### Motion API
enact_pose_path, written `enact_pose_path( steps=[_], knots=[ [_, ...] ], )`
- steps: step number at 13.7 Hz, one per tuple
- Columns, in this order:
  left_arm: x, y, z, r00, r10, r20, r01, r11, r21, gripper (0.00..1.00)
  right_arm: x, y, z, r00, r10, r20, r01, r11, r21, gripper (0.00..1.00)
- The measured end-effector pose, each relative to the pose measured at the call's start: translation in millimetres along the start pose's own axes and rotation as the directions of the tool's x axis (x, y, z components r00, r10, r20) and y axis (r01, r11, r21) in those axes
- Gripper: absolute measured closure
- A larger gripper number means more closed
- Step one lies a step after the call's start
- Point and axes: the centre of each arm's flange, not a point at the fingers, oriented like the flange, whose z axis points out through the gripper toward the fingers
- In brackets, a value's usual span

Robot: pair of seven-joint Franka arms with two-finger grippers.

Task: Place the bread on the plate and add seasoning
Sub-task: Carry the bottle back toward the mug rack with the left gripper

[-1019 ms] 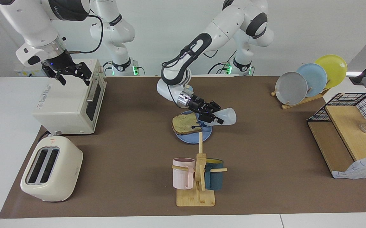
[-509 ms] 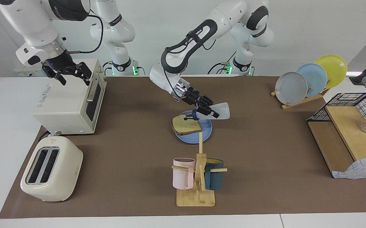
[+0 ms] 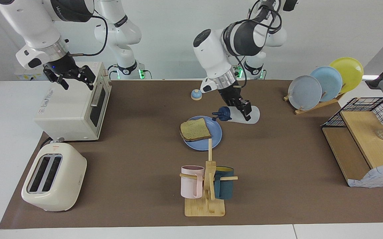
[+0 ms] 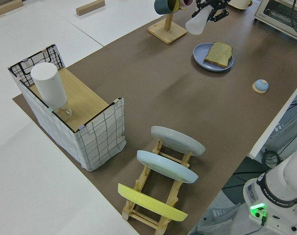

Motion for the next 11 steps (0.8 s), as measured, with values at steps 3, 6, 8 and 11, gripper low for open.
enact_pose_path(
  steps=[3, 6, 8, 11],
  knots=[
    [-1, -59, 23, 0.939, -0.296, -0.173, 0.275, 0.952, -0.138, 0.53, 0, 0, 0, 1.0, 0.0, 0.0, 0.0, 1.0, 0.0, 0.0],
    [-9, -113, 56, 0.786, -0.539, -0.303, 0.468, 0.839, -0.278, 0.53, 0, 0, 0, 1.0, 0.0, 0.0, 0.0, 1.0, 0.0, 0.0],
    [-16, -141, 86, 0.683, -0.642, -0.349, 0.531, 0.764, -0.366, 0.53, 0, 0, 0, 1.0, 0.0, 0.0, 0.0, 1.0, 0.0, 0.0],
    [-9, -147, 135, 0.553, -0.748, -0.367, 0.585, 0.663, -0.468, 0.53, 0, 0, 0, 1.0, 0.0, 0.0, 0.0, 1.0, 0.0, 0.0]
  ],
)
